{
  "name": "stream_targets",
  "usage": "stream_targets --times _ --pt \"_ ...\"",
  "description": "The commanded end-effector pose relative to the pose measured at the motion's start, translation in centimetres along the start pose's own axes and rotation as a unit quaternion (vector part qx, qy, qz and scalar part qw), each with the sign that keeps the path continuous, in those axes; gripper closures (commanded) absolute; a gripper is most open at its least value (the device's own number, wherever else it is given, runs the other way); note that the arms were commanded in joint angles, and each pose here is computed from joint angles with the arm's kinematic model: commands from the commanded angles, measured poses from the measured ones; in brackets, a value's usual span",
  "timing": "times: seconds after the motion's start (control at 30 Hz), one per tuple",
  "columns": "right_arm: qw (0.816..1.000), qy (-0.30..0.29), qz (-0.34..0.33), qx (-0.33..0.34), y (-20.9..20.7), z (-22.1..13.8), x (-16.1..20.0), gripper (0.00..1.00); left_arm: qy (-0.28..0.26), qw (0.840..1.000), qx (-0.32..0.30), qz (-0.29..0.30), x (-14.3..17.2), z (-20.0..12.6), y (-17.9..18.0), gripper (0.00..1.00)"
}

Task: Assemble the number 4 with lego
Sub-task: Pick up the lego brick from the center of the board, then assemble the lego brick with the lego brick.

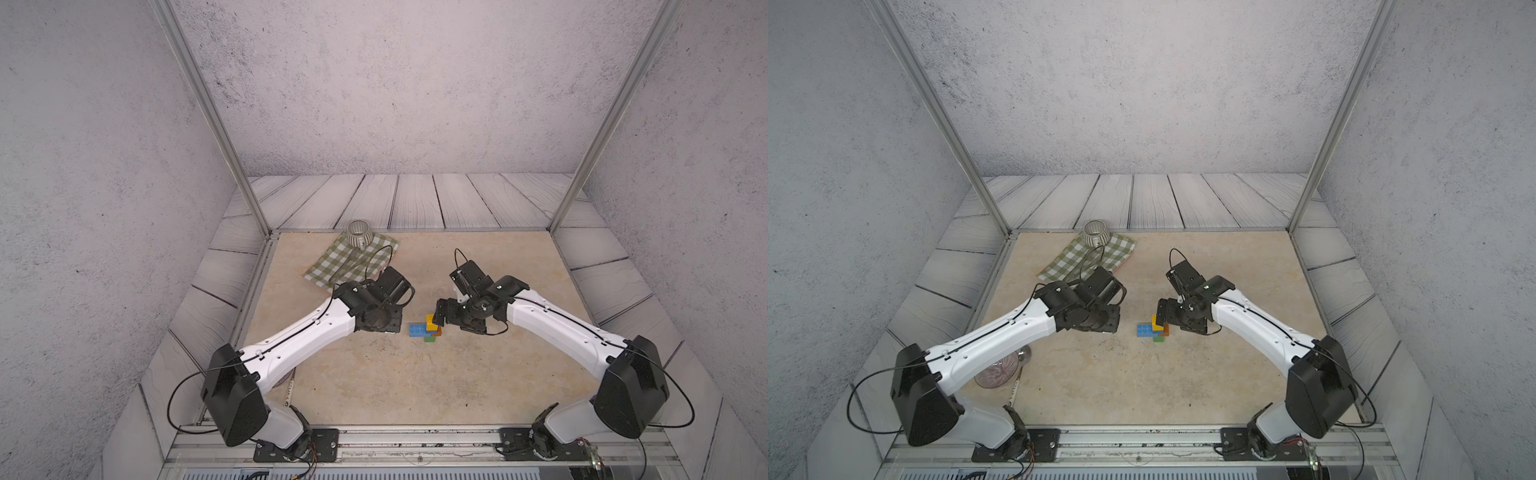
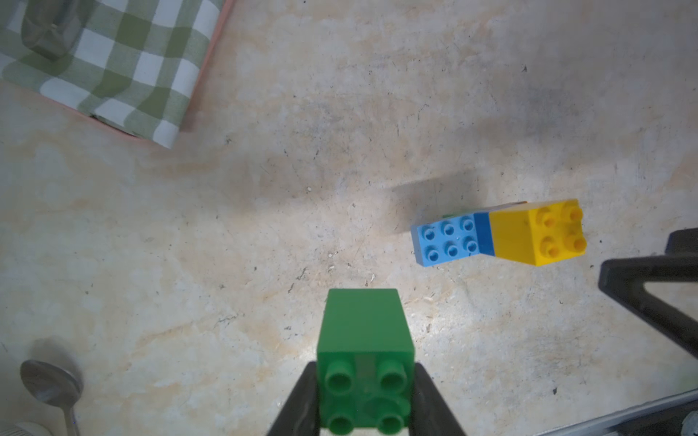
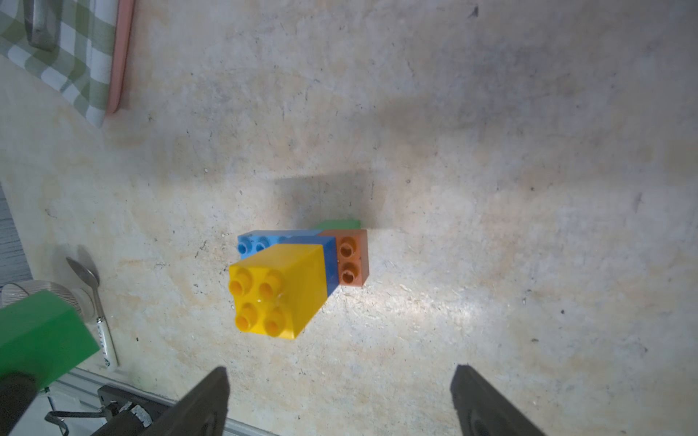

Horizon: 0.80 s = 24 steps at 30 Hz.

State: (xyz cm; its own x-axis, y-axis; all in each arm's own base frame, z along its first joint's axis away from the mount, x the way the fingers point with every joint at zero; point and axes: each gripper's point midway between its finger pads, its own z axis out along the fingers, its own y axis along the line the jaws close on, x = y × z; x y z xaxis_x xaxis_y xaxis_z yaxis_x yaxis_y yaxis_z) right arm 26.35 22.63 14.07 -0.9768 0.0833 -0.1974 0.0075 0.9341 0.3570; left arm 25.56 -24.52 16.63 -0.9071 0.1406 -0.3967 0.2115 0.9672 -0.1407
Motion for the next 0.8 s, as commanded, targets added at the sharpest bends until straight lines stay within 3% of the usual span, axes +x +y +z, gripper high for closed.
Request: stream_targets --times 0.0,0.2,0.43,0.77 --pt "1.0 0.004 -0.022 -0.017 0.9 -0.3 -0.9 0.14 0.024 1.0 0.01 0.001 -0.6 0.7 -1.0 1.0" --pt "0.999 0.012 -0.029 -0.026 1.4 0.4 -1.8 0.28 0.069 0.997 0.025 -0.015 -0.6 2.6 -2.6 1.0" --pt "0.998 0.022 -0.034 -0.038 2.2 0.9 -2.3 0.49 0.069 0.997 0.035 -0.021 -1.4 3.2 -3.5 1.0" --pt "0.998 0.037 -0.034 -0.047 2.4 1.8 -1.9 0.55 0.08 0.995 0.049 -0.032 -1.1 3.9 -4.5 1.0"
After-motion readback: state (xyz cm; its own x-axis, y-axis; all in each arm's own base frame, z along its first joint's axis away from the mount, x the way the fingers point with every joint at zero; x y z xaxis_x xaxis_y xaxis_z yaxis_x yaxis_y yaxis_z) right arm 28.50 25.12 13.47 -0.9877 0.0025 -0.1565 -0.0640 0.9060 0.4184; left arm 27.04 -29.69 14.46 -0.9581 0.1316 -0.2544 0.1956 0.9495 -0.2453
